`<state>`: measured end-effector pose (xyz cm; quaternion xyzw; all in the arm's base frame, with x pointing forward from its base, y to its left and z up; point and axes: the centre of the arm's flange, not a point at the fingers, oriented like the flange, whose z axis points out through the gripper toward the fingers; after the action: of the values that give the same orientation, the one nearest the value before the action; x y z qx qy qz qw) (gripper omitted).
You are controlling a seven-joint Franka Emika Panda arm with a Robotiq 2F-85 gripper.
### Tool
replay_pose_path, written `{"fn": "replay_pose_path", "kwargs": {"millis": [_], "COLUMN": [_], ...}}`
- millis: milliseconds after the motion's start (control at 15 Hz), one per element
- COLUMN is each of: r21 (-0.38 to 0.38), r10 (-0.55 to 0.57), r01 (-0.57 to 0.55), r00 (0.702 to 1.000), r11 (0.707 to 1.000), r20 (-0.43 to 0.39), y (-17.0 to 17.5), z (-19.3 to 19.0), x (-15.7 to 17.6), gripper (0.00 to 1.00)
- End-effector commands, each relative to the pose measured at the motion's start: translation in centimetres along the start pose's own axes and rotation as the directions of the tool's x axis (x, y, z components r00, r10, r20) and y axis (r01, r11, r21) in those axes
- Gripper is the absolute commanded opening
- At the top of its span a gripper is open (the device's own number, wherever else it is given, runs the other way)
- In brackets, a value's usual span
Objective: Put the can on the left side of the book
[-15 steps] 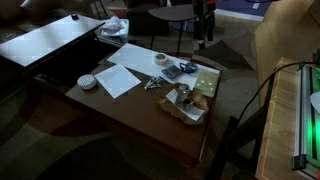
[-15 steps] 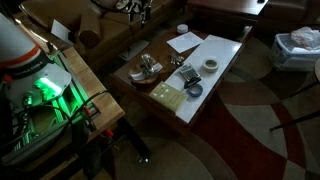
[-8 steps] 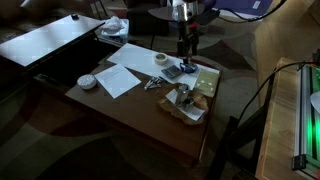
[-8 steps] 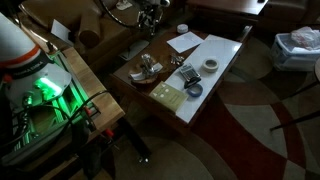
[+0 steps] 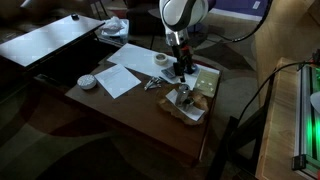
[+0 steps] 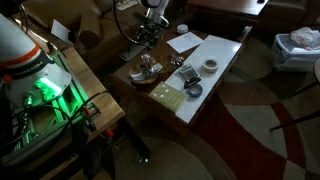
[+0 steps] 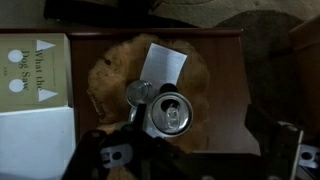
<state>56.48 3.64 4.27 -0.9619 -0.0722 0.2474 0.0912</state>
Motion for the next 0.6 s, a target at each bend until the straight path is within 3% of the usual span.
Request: {"fn": "replay_pose_path", "kwargs": {"millis": [0,533], "r21": [-0.007,-0.003], "r10": [0.039,0.15], "r01": [-0.039,-0.15], "r00": [0.999,0.987], "r11": [0.999,0.989], "r20": [-0.019,0.047], "y": [0.3,1.2], "z": [0.3,4.0], "x": [0.9,4.9], "gripper": [1.0,1.0]}}
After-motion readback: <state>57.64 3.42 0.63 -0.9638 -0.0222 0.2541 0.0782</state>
